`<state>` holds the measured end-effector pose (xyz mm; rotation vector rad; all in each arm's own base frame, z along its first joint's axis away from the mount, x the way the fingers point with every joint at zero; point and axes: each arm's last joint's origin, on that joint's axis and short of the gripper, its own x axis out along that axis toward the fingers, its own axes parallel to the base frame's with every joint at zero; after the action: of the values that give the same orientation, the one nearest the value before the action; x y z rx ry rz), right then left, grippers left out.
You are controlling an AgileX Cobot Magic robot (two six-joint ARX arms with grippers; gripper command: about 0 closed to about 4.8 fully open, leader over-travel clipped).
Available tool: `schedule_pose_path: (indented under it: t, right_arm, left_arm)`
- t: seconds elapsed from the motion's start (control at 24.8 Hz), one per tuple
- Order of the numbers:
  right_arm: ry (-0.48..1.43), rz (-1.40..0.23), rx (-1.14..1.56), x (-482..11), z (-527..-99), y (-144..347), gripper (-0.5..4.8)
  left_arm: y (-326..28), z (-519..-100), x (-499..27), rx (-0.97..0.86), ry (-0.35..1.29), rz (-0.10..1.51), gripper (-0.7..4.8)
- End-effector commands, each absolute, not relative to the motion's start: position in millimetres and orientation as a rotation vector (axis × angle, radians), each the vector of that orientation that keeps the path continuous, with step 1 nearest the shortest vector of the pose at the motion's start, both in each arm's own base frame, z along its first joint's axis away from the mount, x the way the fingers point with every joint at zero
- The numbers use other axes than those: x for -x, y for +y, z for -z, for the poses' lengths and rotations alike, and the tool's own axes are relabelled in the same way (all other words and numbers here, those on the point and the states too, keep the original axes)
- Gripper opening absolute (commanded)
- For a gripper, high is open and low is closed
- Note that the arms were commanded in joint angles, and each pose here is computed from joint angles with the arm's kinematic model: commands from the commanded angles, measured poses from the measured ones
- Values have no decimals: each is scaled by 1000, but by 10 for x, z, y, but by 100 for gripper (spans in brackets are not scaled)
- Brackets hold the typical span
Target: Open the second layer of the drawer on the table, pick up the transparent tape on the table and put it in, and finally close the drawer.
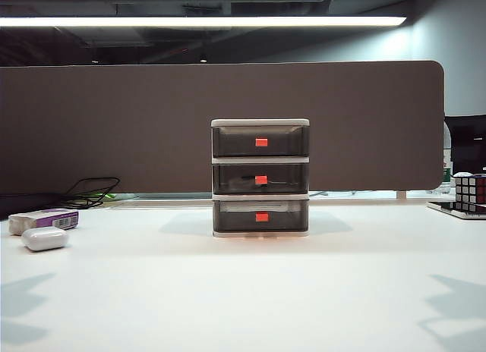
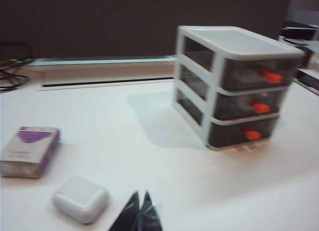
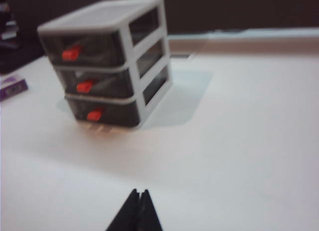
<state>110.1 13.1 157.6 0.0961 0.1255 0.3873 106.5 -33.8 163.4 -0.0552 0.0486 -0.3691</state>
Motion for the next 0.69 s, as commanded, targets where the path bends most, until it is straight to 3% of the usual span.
schedule_pose_path:
  t: [0.04, 0.24, 0.69]
  right_arm:
    - [110, -368, -91, -1073, -1570, 105, -5]
    - [92, -245, -77, -963, -1557, 68, -5]
    - [73, -140, -45, -971, -1568, 38, -5]
  left_arm:
    - [-267, -1652, -1083, 56, 40, 377, -6]
    - [-210, -1681, -1094, 32, 5, 351, -6]
    - [-186, -1706, -1093, -8, -30, 289, -6]
